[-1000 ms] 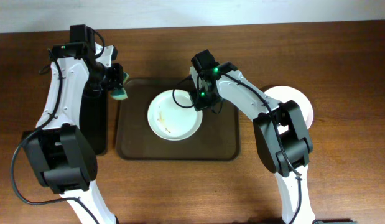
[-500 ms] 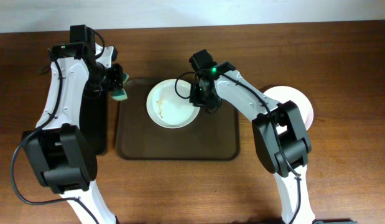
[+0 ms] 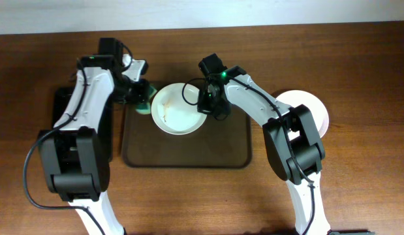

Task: Clean dirty plates on tray and stack at the side
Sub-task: 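Lower the sponge onto the held plate with the left gripper, then scrub the plate surface with the sponge, left gripper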

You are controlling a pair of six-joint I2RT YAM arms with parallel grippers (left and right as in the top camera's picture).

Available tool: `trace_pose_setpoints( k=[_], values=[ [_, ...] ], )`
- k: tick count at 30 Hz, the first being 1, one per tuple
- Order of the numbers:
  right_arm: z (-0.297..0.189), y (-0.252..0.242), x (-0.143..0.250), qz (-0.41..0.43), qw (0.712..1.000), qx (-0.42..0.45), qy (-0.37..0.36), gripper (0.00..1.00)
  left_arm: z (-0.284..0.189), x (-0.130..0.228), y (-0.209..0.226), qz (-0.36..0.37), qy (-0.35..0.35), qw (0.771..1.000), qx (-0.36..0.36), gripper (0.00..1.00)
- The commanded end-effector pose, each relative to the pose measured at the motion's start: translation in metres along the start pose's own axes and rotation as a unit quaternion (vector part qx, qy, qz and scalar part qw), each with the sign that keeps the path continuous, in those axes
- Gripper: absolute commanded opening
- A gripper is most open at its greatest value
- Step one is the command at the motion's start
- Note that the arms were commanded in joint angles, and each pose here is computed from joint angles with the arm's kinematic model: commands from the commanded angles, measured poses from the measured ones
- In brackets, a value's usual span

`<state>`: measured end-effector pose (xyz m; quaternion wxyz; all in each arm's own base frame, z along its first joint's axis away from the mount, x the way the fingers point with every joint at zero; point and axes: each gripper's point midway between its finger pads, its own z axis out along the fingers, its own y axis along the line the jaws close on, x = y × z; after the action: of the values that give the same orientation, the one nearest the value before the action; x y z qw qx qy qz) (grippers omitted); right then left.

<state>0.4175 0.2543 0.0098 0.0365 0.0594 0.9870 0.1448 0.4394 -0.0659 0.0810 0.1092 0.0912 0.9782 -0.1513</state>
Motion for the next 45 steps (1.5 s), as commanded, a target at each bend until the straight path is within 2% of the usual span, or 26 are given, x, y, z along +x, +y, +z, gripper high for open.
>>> trace_pose_setpoints(
  k=[1, 6, 12, 18, 25, 27, 30, 34, 38, 41, 45],
  values=[
    [0.021, -0.004, 0.018, -0.02, 0.999, 0.014, 0.032, 0.04, 0.018, -0.001, -0.019, 0.048, -0.014, 0.998, 0.022, 0.0],
    [0.021, 0.002, 0.024, -0.027, 0.999, 0.01, 0.039, 0.04, 0.048, 0.004, -0.031, 0.099, -0.029, 0.994, 0.026, 0.0],
    [0.021, 0.002, 0.024, -0.029, 0.999, 0.01, 0.038, 0.04, 0.077, 0.016, -0.032, 0.11, -0.033, 0.993, 0.027, 0.0],
    [0.021, 0.002, 0.024, -0.029, 0.999, 0.01, 0.038, 0.04, 0.106, 0.036, -0.02, 0.095, 0.013, 0.995, 0.022, 0.0],
    [0.022, 0.002, 0.023, -0.03, 0.999, 0.009, 0.037, 0.04, 0.099, 0.088, -0.024, 0.063, 0.118, 0.99, 0.037, 0.0],
    [0.022, 0.002, 0.023, -0.03, 0.999, 0.009, 0.037, 0.04, 0.099, 0.084, -0.028, 0.087, 0.107, 0.989, 0.052, 0.0],
    [0.022, 0.004, 0.024, -0.035, 0.999, 0.008, 0.038, 0.04, 0.104, 0.056, -0.027, 0.111, 0.049, 0.992, 0.045, 0.0],
    [0.022, 0.004, 0.024, -0.036, 0.999, 0.008, 0.037, 0.04, 0.105, 0.002, -0.004, 0.144, -0.049, 0.988, -0.033, 0.0],
    [0.022, 0.004, 0.024, -0.037, 0.999, 0.007, 0.036, 0.04, 0.101, -0.025, 0.002, 0.156, -0.102, 0.981, -0.062, 0.0],
    [0.022, 0.004, 0.024, -0.037, 0.999, 0.008, 0.036, 0.04, 0.103, -0.017, 0.016, 0.146, -0.08, 0.981, -0.096, 0.0],
    [0.022, 0.005, 0.023, -0.037, 0.999, 0.007, 0.035, 0.04, 0.117, 0.035, 0.022, 0.126, 0.025, 0.988, -0.089, 0.0]
  ],
)
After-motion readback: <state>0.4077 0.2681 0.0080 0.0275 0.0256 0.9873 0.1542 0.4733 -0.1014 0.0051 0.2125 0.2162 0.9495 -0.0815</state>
